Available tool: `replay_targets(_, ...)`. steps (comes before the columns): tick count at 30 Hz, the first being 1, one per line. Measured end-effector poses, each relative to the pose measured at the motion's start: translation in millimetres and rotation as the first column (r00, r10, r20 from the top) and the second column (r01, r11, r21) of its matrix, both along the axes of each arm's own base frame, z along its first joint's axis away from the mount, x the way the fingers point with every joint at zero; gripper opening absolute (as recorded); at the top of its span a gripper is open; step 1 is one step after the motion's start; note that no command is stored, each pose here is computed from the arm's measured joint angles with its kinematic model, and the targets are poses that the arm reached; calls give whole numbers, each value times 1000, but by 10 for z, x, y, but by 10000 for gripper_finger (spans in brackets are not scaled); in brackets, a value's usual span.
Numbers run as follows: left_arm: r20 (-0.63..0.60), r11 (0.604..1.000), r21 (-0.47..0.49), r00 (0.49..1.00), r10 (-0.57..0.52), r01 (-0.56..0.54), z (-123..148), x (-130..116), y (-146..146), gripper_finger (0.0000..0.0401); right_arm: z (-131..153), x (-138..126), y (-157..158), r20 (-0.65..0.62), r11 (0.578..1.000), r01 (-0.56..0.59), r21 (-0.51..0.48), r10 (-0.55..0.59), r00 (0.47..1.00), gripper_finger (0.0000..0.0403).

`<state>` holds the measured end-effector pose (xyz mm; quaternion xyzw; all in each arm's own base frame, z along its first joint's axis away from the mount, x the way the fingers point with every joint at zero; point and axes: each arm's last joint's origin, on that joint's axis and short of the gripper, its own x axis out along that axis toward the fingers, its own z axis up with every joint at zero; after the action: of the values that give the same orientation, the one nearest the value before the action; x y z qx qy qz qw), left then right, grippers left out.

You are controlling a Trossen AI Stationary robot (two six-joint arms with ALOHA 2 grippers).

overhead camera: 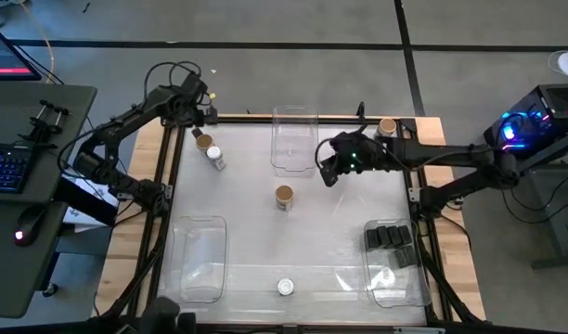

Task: Sort spices by type
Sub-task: Put the black spice can into the right transparent bin

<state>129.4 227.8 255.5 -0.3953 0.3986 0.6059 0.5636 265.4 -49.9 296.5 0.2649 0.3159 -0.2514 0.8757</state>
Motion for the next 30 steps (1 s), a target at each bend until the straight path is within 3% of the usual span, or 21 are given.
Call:
replay_targets(4,-25,1000,-19,1000,-16,16,-55,2,-42,85,-1,-19,-97,-5,1000,-21,3,21,1000,2)
replay_targets(9,-31,999,-15,999,-38,37,-78,5,-39,10,-2,-36,-171,-1,1000,-22,21,22,1000,2)
replay_targets(21,16,993,-104,998,55,-53,-277,40,44,0,-2,-23,-122,17,997,-28,75,27,999,2)
replay_targets(30,6,990,-90,994,108,-107,-277,24,51,0,-2,6,18,21,994,-69,88,67,998,2)
